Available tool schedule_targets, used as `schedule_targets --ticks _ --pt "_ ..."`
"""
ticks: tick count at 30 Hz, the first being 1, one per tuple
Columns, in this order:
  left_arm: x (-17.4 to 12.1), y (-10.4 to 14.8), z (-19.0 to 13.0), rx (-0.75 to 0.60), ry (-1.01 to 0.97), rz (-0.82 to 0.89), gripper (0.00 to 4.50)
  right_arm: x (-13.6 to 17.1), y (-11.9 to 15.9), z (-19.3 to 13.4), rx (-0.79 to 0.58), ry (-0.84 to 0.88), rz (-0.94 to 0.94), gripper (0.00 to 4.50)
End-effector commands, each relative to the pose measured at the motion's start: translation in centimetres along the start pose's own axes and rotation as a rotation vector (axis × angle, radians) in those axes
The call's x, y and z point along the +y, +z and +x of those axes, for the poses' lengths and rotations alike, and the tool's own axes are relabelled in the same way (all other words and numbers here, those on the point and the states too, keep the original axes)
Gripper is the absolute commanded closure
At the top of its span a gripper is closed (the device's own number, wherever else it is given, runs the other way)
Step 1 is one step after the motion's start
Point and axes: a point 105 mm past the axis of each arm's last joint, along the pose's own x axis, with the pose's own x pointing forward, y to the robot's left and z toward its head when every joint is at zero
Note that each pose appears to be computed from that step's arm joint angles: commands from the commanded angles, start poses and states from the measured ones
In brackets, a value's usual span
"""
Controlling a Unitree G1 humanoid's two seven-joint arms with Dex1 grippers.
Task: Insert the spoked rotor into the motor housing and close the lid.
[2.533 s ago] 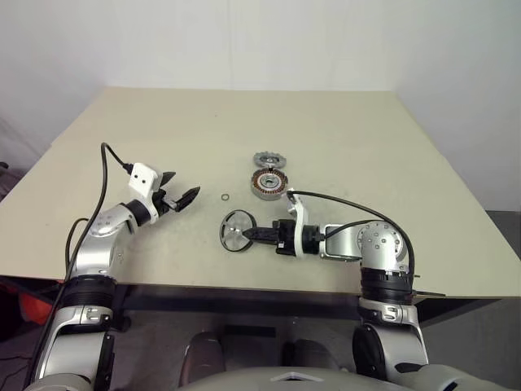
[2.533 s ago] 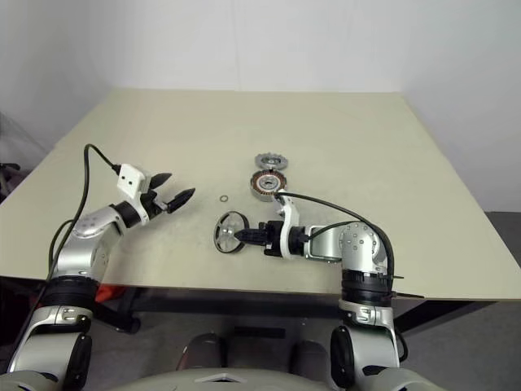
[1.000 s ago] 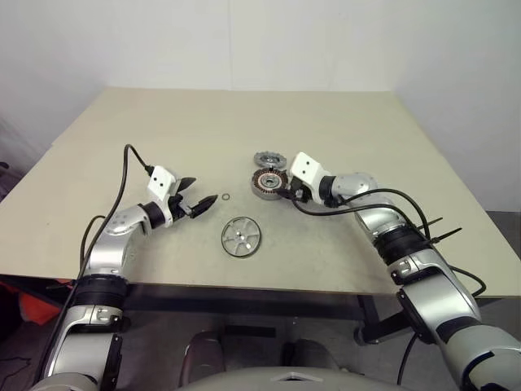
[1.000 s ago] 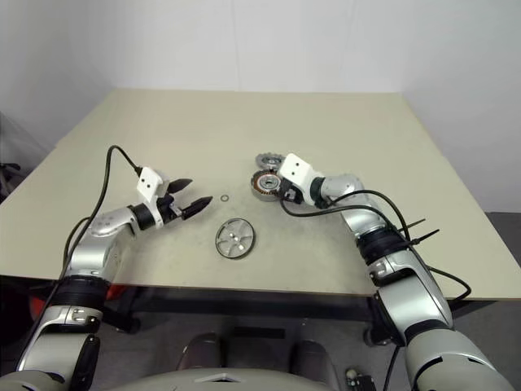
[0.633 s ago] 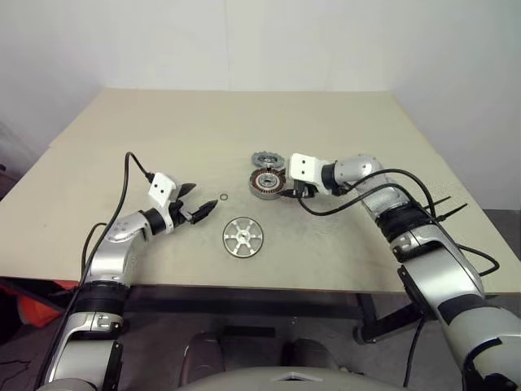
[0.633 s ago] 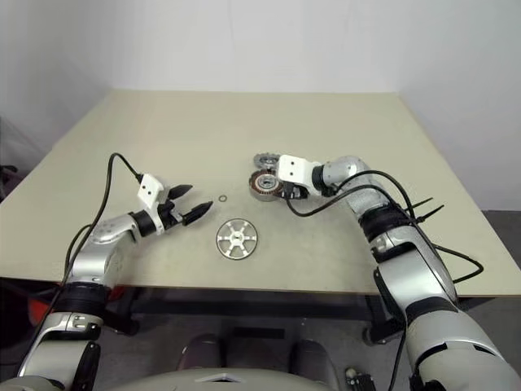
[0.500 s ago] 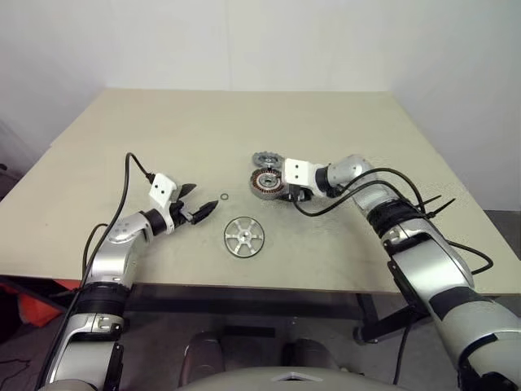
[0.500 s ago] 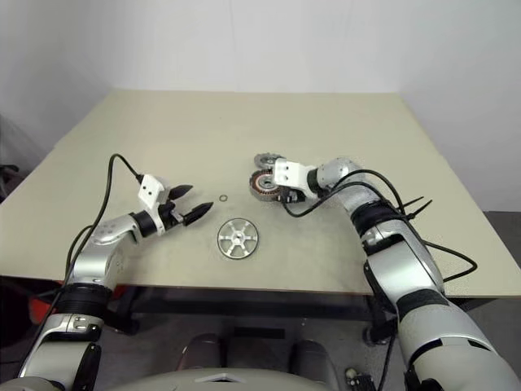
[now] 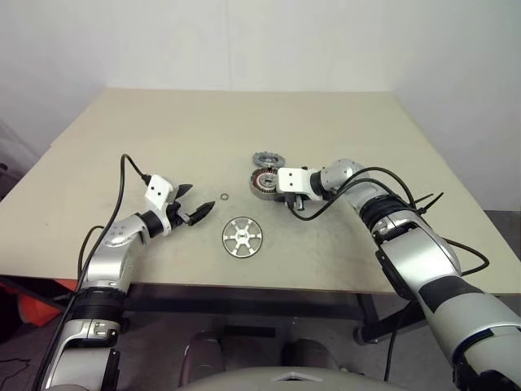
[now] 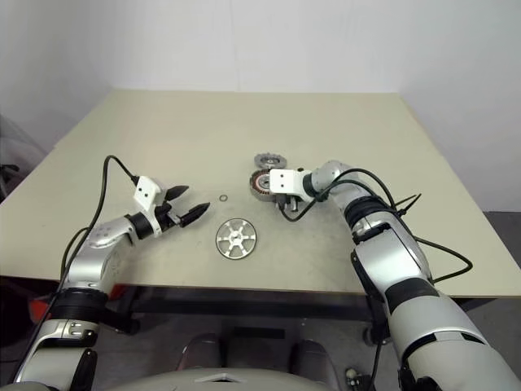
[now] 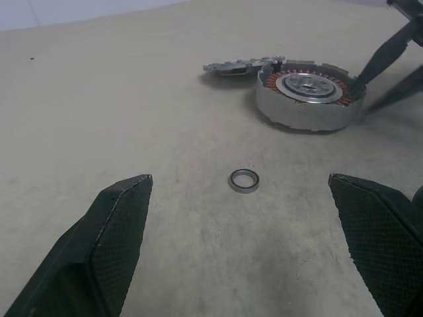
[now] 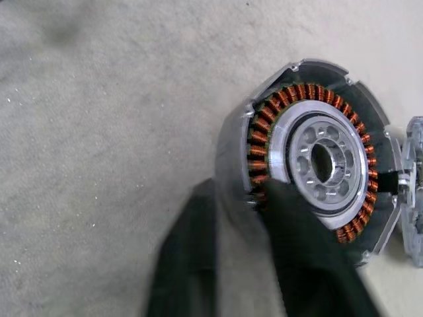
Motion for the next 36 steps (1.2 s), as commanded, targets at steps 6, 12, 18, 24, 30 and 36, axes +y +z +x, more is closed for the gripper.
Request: schedule_targets --ticks 6,12,18,24,30,36 --pt "0.5 1.7 0.0 -0.04 0.009 0.04 0.0 -0.5 -0.3 -0.2 0.034 -0.017 -0.029 4.48" --pt "0.7 1.8 0.2 -0.04 0.011 0.043 0.0 -1.1 -0.8 -0.8 0.043 -0.056 0.032 4.48" --pt "0.7 1.6 0.0 -0.041 0.019 0.041 0.0 -1.7 -1.0 -2.5 -0.028 -0.046 0.264 4.48" --pt "0.5 1.1 -0.1 -0.036 0.02 0.031 0.0 -0.8 0.0 -5.1 -0.087 0.015 0.468 4.48" --pt "0.3 0.8 0.1 -0.035 0.016 0.023 0.0 1.0 2.4 -6.9 -0.107 0.057 0.645 4.48" --pt "0.3 0.8 0.2 -0.034 0.015 0.025 0.0 3.5 4.6 -6.1 -0.112 0.102 0.792 4.48"
